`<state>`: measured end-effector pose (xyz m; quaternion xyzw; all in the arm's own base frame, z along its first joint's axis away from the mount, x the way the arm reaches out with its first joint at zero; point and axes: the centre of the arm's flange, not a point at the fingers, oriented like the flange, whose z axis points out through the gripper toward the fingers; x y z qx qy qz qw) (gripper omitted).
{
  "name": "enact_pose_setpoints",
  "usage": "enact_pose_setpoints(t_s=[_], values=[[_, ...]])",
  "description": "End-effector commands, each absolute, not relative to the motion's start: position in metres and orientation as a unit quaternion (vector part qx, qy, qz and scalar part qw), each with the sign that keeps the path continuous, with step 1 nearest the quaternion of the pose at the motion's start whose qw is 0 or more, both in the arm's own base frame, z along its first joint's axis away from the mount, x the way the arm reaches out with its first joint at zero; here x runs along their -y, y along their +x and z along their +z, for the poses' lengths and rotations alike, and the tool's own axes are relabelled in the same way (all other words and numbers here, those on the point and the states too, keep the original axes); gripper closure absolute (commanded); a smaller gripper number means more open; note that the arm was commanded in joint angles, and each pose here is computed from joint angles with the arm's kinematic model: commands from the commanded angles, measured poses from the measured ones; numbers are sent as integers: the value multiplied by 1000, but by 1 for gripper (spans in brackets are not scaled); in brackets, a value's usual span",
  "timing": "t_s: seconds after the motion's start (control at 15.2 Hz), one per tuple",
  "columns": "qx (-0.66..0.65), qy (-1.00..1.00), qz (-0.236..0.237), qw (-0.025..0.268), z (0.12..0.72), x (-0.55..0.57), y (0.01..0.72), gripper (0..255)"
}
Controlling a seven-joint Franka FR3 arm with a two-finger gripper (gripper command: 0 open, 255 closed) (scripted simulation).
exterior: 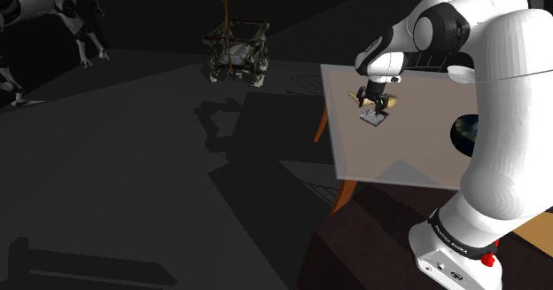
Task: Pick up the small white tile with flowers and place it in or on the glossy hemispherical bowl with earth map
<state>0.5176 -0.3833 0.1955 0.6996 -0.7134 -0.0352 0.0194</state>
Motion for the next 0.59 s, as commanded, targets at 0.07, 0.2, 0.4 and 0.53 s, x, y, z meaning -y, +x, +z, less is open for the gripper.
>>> enact_pose_setpoints(t_s=[0.07, 0.2, 0.4, 0.53], values=[[713, 700, -35, 19, 195, 383, 518, 0], [713, 700, -35, 19, 195, 383, 518, 0], [713, 700, -35, 19, 195, 383, 518, 255], [713, 700, -35, 19, 195, 383, 518, 255]])
